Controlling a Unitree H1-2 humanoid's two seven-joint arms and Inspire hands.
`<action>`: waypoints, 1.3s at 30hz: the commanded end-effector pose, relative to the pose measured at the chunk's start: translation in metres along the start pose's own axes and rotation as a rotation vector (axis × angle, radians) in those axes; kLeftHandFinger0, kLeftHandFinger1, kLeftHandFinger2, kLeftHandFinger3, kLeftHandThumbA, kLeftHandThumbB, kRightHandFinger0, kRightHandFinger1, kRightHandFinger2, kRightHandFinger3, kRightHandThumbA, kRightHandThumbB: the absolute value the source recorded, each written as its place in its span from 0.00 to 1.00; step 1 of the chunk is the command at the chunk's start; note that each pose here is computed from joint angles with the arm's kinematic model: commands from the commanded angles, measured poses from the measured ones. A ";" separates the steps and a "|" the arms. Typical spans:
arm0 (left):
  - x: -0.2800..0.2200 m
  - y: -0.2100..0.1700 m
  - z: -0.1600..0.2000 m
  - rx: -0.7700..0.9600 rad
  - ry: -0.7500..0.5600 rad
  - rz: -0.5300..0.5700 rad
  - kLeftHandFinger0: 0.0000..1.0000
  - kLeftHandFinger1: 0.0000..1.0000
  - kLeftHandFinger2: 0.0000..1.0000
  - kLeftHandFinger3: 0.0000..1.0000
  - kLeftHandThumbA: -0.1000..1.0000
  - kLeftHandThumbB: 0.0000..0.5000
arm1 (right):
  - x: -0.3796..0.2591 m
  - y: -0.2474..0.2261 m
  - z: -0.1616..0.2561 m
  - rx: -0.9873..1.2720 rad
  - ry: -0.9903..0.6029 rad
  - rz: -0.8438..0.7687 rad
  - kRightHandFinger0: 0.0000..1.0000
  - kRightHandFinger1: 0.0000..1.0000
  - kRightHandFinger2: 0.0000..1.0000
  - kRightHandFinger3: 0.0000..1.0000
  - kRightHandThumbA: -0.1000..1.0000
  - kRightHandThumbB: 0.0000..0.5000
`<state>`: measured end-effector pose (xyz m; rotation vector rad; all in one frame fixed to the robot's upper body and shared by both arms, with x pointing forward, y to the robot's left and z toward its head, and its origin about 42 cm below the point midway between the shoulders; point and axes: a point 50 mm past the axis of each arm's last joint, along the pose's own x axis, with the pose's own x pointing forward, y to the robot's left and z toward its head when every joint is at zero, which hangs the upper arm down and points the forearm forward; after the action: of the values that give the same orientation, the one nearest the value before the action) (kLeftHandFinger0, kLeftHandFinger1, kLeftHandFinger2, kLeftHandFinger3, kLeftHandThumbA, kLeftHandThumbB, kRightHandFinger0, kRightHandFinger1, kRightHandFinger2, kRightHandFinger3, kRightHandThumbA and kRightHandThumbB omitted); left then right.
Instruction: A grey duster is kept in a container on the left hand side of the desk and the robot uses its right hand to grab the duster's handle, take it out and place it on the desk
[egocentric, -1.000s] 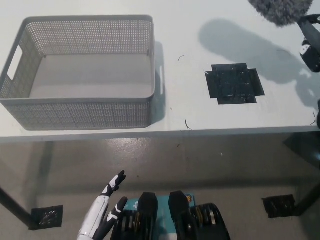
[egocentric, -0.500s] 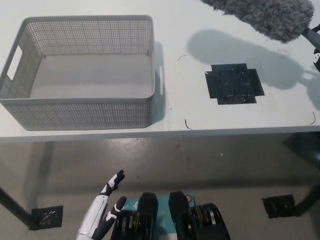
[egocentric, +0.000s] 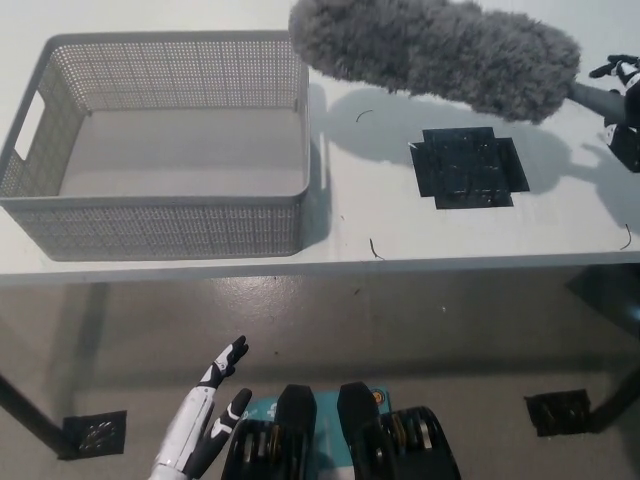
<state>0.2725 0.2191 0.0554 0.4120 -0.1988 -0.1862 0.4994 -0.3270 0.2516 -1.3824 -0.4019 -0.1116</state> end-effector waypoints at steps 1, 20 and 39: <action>0.009 0.010 0.011 0.011 -0.076 0.024 1.00 1.00 1.00 1.00 1.00 0.19 | 0.022 -0.031 -0.009 -0.202 -0.092 -0.048 0.01 0.47 0.84 0.68 0.00 0.49; 0.008 0.013 0.012 0.012 -0.078 0.039 1.00 1.00 1.00 1.00 0.97 0.19 | 0.025 -0.016 -0.015 -0.192 0.158 0.381 1.00 1.00 1.00 1.00 0.97 0.96; 0.010 0.015 0.012 0.014 -0.085 0.046 1.00 1.00 1.00 1.00 0.97 0.20 | 0.036 -0.141 -0.032 1.108 0.060 0.658 1.00 1.00 1.00 1.00 0.88 1.00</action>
<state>0.2732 0.2239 0.0533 0.4134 -0.1827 -0.1685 0.5074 -0.3471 0.2333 -1.3844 0.1182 0.1499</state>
